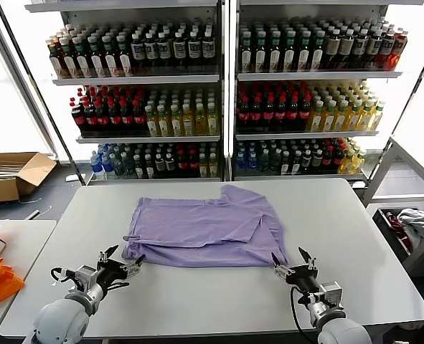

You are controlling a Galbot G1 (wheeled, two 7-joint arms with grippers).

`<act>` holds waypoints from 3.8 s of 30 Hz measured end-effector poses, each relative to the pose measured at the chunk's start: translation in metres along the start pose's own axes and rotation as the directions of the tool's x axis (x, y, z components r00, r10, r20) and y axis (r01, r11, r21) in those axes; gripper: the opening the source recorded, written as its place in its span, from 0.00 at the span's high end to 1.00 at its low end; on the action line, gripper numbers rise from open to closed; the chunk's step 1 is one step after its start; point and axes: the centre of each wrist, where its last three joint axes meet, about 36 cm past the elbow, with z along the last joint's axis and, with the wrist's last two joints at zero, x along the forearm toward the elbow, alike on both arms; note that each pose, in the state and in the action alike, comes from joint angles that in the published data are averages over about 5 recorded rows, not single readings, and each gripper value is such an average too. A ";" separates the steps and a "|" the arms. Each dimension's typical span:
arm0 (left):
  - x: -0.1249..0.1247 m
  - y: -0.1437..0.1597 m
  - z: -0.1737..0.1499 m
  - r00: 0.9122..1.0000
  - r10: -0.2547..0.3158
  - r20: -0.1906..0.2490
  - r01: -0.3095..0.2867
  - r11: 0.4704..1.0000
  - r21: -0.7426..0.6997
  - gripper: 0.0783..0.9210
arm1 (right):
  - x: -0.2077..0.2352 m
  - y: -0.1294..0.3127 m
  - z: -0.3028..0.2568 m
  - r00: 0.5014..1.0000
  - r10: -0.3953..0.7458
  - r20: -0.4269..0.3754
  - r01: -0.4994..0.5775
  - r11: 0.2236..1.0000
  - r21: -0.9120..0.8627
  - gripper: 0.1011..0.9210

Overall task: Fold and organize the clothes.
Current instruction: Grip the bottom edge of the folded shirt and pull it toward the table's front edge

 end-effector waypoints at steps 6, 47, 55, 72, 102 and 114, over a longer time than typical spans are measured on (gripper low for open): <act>-0.008 0.003 0.002 1.000 -0.009 -0.016 0.009 0.999 0.037 0.21 | 0.001 0.006 0.001 1.000 0.002 -0.002 -0.002 1.000 -0.019 0.53; 0.011 -0.005 0.015 0.999 0.037 -0.021 -0.036 0.998 0.054 0.96 | 0.012 0.032 -0.002 0.999 -0.035 0.006 0.035 0.998 -0.060 0.43; 0.013 -0.005 0.017 0.999 0.042 -0.025 -0.040 0.998 0.050 0.96 | 0.002 0.032 0.003 0.999 -0.030 -0.026 0.028 0.998 -0.057 0.19; 0.019 -0.005 0.021 0.998 0.050 -0.024 -0.049 0.998 0.042 0.97 | -0.004 0.035 0.007 0.997 -0.045 -0.056 0.041 0.997 -0.070 0.74; 0.078 -0.031 0.020 0.999 0.052 0.005 -0.052 0.994 0.092 0.98 | 0.091 0.037 0.004 0.996 -0.068 -0.054 0.068 0.998 0.001 0.97; 0.124 -0.042 0.033 0.999 0.021 -0.042 -0.016 0.991 0.136 0.98 | 0.123 0.037 0.004 0.993 -0.083 -0.081 0.086 0.995 0.040 0.97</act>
